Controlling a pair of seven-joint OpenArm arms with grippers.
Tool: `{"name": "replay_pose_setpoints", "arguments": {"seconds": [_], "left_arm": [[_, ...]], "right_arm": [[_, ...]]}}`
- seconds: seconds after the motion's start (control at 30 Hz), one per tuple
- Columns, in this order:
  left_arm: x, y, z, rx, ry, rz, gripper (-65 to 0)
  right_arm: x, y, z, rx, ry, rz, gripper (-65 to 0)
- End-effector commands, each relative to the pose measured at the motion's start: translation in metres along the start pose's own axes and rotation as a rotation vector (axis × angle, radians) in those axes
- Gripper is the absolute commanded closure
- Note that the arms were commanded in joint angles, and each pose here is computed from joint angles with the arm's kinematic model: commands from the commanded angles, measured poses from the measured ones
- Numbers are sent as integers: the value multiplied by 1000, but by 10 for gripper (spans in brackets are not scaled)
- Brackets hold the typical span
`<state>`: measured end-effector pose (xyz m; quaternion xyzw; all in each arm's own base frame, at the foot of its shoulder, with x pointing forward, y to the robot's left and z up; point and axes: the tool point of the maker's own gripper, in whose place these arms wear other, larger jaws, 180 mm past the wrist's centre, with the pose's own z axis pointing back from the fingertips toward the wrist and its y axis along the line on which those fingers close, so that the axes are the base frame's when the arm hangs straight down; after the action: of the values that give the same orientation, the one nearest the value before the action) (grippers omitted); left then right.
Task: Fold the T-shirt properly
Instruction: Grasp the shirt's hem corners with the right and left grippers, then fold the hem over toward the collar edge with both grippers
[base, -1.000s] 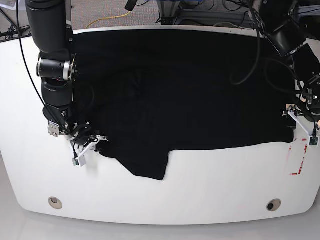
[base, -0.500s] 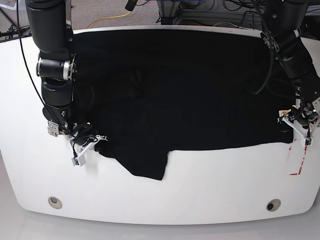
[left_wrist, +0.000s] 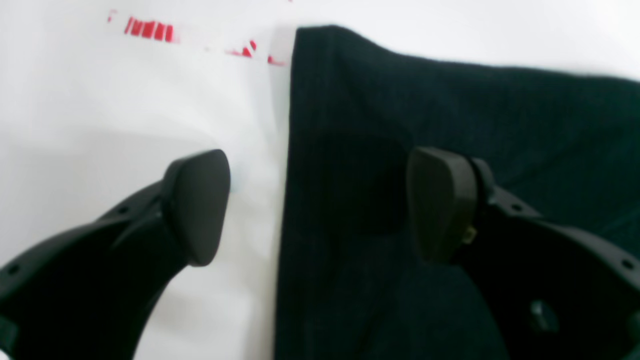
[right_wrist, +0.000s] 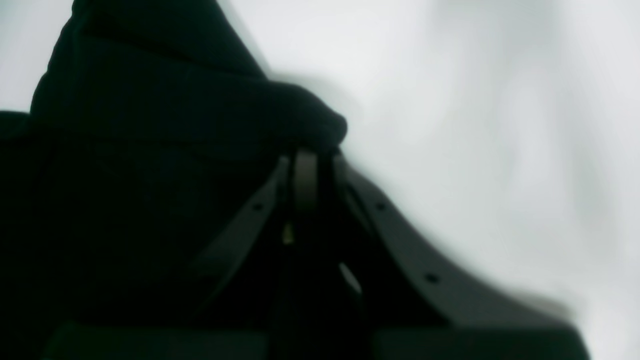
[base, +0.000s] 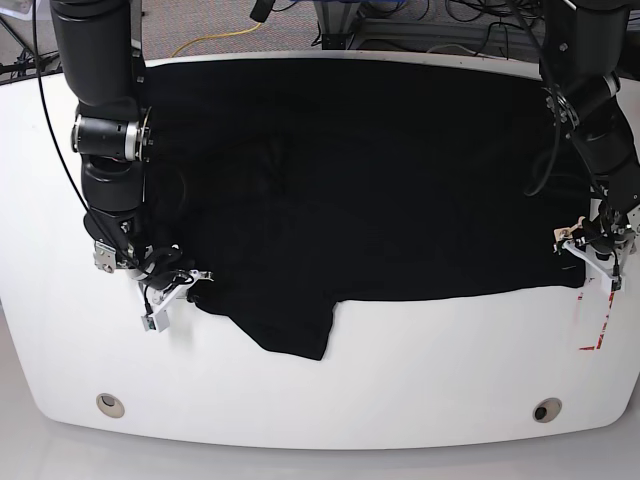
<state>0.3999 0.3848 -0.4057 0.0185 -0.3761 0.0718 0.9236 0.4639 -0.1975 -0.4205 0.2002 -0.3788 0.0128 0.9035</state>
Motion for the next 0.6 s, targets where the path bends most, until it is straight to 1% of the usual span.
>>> {"name": "replay_pose_setpoints", "arguments": {"seconds": [0.0, 0.03, 0.07, 0.1, 0.13, 0.17, 0.2, 0.23, 0.27, 0.3, 0.33, 0.4, 0.43, 0.5, 0.57], "left_arm": [[15, 3, 2, 2, -27, -1, -517], [14, 2, 2, 1, -27, 0, -512], [15, 2, 2, 1, -29, 0, -490], [15, 1, 2, -1, -30, 0, -454], [15, 1, 2, -1, -32, 0, -394], [16, -4, 0, -10, -41, 3, -306], [18, -9, -2, -17, -55, 3, -236], [21, -12, -2, -22, -74, 3, -153], [23, -14, -3, -25, -90, 3, -99], [23, -15, -4, -27, -99, 4, -22], [24, -15, -4, -27, -103, 2, 0], [25, -19, -4, -32, -100, -10, 0], [27, -20, -4, -36, -99, -21, 0], [40, -17, 3, -20, -126, -48, 0], [52, -20, 9, -11, -153, -71, 0]], "right_arm": [[29, -1, 5, 1, -56, 19, 0], [29, -1, 5, 1, -55, 20, 0], [29, -1, 5, 1, -54, 21, 0], [29, -1, 5, 1, -54, 22, 0], [29, -1, 5, 1, -54, 22, 0], [29, -1, 5, 1, -54, 22, 0], [30, -1, 5, 2, -55, 22, 0], [30, -1, 5, 2, -54, 23, 0], [30, 0, 5, 3, -54, 24, 0], [30, 0, 5, 3, -54, 24, 0], [31, 0, 5, 3, -55, 24, 0], [32, 0, 5, 4, -58, 26, 0], [39, 2, 6, 5, -72, 39, 0], [49, 6, 9, 9, -82, 73, 0], [51, 6, 13, 5, -62, 101, 0]]}}
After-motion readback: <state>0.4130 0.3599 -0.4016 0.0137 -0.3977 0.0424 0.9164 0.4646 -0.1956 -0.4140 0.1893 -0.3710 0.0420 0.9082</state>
